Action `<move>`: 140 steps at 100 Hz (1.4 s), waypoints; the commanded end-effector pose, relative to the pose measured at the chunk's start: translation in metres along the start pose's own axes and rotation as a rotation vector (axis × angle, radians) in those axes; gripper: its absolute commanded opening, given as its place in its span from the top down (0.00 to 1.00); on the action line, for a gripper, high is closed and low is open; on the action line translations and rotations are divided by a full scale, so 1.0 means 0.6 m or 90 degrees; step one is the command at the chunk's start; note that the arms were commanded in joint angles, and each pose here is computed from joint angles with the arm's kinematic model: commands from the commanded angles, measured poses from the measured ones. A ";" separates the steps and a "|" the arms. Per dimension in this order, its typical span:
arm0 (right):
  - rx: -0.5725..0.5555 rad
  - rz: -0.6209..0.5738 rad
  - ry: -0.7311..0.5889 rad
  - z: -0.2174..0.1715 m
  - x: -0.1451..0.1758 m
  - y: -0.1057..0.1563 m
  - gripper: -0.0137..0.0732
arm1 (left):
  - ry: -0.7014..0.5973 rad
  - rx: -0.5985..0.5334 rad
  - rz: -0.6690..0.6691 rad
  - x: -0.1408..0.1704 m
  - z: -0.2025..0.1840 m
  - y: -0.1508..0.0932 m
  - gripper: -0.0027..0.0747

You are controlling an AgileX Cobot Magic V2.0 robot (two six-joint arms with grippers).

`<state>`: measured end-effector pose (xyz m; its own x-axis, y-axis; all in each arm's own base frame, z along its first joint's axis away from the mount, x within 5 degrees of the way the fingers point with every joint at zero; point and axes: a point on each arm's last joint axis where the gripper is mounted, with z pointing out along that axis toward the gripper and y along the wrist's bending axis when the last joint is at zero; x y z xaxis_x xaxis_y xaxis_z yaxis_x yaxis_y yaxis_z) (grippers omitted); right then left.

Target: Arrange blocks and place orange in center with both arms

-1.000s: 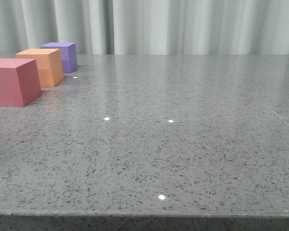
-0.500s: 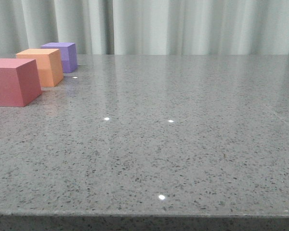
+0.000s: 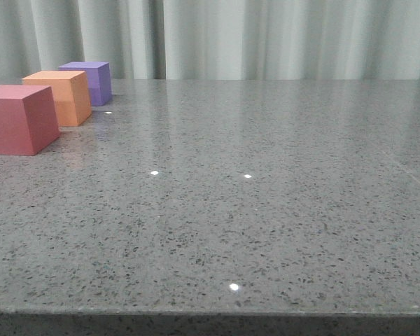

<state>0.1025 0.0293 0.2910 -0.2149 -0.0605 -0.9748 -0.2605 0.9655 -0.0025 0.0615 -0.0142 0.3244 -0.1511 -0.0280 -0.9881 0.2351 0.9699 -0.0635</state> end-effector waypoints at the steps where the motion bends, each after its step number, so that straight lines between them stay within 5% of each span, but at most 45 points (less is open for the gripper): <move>1: -0.012 -0.014 -0.061 -0.004 -0.024 0.003 0.97 | -0.062 0.008 -0.001 -0.025 -0.004 -0.002 0.99; 52: -0.012 -0.014 -0.060 -0.004 -0.024 0.003 0.97 | -0.105 0.011 0.012 0.004 0.016 -0.002 0.99; 112: -0.012 -0.014 -0.060 -0.004 -0.024 0.003 0.97 | -0.158 -0.131 -0.009 0.148 0.010 0.029 0.99; 140: -0.012 -0.014 -0.060 -0.004 -0.024 0.003 0.97 | -0.192 -0.130 0.001 0.196 0.011 0.030 0.99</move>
<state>0.1025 0.0293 0.2910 -0.2149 -0.0605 -0.9748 -0.2605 0.9655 -0.0025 0.0563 -0.0012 0.2068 0.0252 -0.0616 -0.9978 0.0245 0.9978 -0.0610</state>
